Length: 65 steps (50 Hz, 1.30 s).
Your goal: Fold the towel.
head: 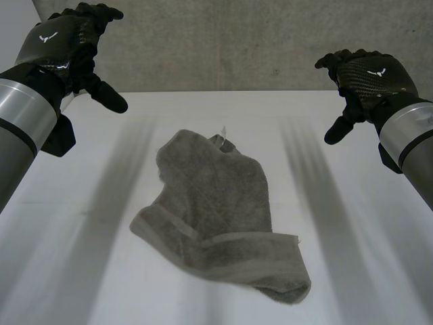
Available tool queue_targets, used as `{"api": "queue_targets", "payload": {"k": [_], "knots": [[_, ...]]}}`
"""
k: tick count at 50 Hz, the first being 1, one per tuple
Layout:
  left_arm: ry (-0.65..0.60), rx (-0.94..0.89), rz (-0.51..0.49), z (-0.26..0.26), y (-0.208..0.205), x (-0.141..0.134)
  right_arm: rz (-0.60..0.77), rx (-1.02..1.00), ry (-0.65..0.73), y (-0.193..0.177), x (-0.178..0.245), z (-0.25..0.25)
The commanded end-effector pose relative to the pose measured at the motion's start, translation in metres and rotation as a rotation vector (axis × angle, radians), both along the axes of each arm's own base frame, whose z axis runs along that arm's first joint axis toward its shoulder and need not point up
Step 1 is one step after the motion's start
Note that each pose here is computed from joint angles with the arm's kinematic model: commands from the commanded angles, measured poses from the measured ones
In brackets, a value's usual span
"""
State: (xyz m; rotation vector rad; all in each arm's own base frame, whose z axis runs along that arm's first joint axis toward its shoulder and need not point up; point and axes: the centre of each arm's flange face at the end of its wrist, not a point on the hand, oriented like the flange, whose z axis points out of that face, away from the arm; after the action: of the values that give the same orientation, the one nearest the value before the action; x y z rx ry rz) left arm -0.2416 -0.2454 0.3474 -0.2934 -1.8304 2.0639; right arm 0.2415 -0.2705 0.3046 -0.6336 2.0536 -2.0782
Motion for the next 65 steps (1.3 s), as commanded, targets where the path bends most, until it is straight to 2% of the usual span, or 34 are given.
{"api": "queue_targets", "payload": {"k": [1, 12, 23, 32, 38, 44, 52, 60, 63, 65], "knots": [[-0.009, 0.002, 0.001, -0.002, -0.001, 0.0, 0.001, 0.001, 0.002, 0.0, 0.0, 0.0], [-0.089, 0.058, 0.007, -0.027, -0.019, -0.007, 0.096, 0.023, 0.055, 0.003, 0.007, -0.008], [-0.142, 0.206, 0.021, -0.081, -0.037, -0.013, 0.237, 0.217, 0.246, 0.006, 0.021, -0.061], [-0.05, 0.359, 0.04, -0.118, -0.042, -0.014, 0.32, 0.395, 0.297, 0.017, 0.04, -0.119], [-0.041, 0.364, 0.044, -0.12, -0.043, -0.013, 0.374, 0.48, 0.332, 0.034, 0.051, -0.147], [-0.04, 0.358, 0.045, -0.116, -0.042, -0.012, 0.398, 0.518, 0.345, 0.042, 0.053, -0.157], [-0.045, 0.361, 0.045, -0.116, -0.037, -0.01, 0.48, 0.569, 0.284, 0.06, 0.063, -0.159], [-0.042, 0.357, 0.048, -0.114, -0.037, -0.009, 0.604, 0.595, 0.258, 0.096, 0.074, -0.153], [-0.038, 0.347, 0.047, -0.111, -0.037, -0.009, 0.684, 0.61, 0.256, 0.118, 0.08, -0.151], [-0.035, 0.342, 0.049, -0.109, -0.037, -0.008, 0.784, 0.64, 0.246, 0.143, 0.087, -0.151]]}}
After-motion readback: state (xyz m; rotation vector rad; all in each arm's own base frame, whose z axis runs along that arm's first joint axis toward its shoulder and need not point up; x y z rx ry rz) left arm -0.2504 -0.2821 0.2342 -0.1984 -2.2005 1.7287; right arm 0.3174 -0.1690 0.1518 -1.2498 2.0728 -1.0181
